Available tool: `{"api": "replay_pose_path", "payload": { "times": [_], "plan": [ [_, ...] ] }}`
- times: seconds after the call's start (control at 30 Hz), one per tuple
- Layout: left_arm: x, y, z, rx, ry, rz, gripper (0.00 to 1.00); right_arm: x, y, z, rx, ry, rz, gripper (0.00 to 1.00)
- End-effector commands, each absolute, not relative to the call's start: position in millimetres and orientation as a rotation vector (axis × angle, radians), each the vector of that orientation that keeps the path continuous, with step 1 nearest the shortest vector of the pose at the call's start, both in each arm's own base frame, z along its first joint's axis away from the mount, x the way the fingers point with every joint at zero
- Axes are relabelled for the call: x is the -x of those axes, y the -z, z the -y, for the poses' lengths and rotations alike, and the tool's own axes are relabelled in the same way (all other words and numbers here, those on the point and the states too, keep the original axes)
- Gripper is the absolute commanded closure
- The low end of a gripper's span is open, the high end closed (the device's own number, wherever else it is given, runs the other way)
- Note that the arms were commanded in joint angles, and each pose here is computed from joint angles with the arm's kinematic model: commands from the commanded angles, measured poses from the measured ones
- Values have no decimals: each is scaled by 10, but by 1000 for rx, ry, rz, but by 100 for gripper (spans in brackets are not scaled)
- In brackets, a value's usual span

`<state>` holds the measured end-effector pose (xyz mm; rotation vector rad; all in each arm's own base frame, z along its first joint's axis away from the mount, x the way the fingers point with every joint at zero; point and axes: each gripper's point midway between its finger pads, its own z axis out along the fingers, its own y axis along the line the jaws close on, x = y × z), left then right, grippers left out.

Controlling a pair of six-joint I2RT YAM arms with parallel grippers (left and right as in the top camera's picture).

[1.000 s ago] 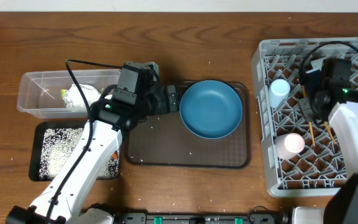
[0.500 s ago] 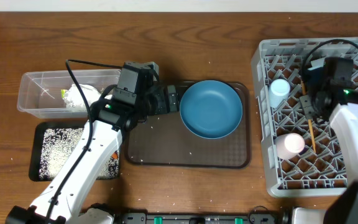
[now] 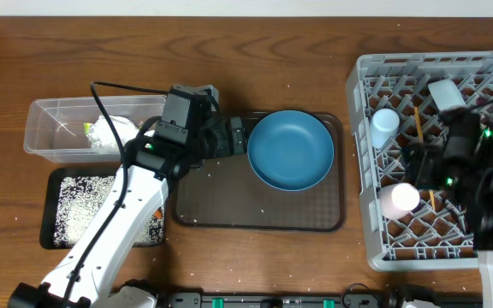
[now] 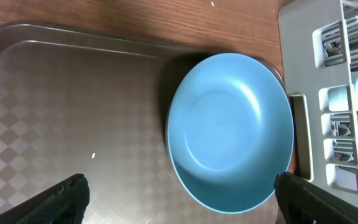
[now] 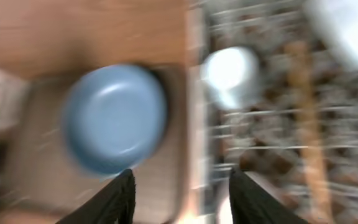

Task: Sort waste into correct bins and load items into the dishwasher rack
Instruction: 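Move the right gripper to the right rim of the blue plate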

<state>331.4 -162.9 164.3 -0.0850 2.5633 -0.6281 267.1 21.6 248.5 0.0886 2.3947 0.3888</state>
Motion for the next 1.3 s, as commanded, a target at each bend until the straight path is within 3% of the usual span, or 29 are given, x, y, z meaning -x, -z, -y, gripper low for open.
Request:
{"api": "replay_pose_path", "payload": {
  "times": [0.0, 0.23, 0.73, 1.27],
  "plan": [
    [-3329, -1732, 1627, 71, 623, -2538, 2, -2515, -2600, -771, 4, -821, -2355, 51],
    [-3329, -1732, 1627, 71, 623, -2538, 2, -2582, -2322, -972, -64, -893, -2444, 56],
    [-3329, -1732, 1627, 71, 623, -2538, 2, -2805, -1407, -1416, -426, -355, -2683, 63],
    [-3329, -1732, 1627, 71, 623, -2538, 2, -2870, -532, -1410, -422, 98, -2785, 55]
  ]
}}
